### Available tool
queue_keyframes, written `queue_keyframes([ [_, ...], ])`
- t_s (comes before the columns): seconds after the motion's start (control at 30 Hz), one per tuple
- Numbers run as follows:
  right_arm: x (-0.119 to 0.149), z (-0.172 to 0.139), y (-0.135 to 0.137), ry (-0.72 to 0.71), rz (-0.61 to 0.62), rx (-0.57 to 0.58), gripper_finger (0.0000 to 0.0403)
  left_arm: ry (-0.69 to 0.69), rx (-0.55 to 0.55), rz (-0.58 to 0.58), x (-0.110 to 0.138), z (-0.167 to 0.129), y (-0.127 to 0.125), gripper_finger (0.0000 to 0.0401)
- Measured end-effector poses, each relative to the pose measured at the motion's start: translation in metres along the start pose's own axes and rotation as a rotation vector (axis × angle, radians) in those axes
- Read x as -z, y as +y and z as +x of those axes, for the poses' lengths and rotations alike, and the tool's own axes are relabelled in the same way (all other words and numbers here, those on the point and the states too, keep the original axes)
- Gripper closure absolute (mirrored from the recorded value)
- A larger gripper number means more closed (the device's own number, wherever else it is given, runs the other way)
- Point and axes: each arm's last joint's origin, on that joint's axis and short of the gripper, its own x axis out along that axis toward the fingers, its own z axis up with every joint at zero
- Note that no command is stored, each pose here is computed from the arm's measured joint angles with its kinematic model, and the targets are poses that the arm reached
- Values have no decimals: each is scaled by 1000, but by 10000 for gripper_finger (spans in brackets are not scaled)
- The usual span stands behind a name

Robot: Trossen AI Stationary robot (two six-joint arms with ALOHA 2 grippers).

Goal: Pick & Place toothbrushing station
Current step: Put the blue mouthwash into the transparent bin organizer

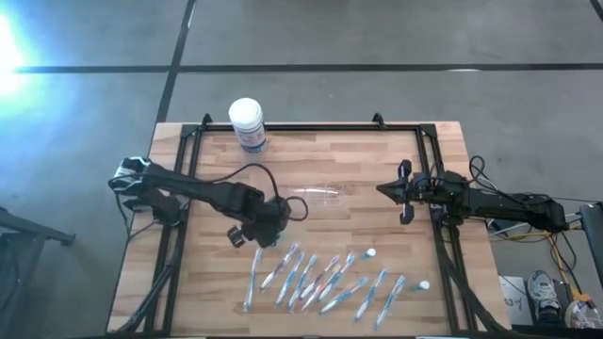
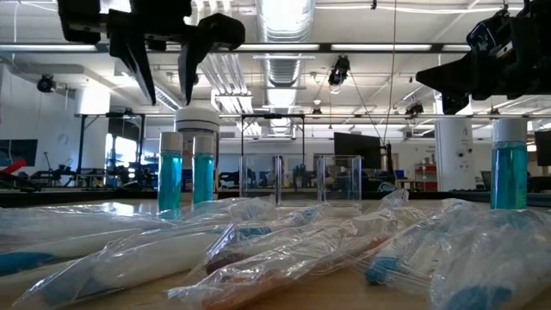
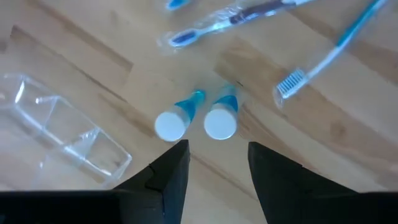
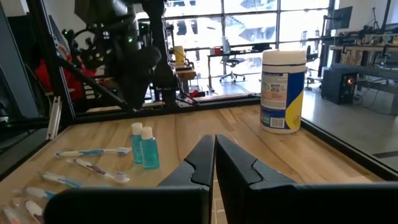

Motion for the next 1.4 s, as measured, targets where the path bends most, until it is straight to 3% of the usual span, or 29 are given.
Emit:
queue_keyframes([
  [0.17, 0, 0, 0, 0, 0, 0, 390, 42, -7, 102, -1, 9, -8, 231],
  [0.6, 0, 0, 0, 2, 1, 0, 390, 33, -46, 194, -8, 15, -6, 231],
  [1.1, 0, 0, 0, 2, 1, 0, 390, 9, -3, 200, -8, 25, -9, 231],
  [1.4, 0, 0, 0, 2, 1, 0, 390, 14, -31, 245, -5, 40, -13, 231],
])
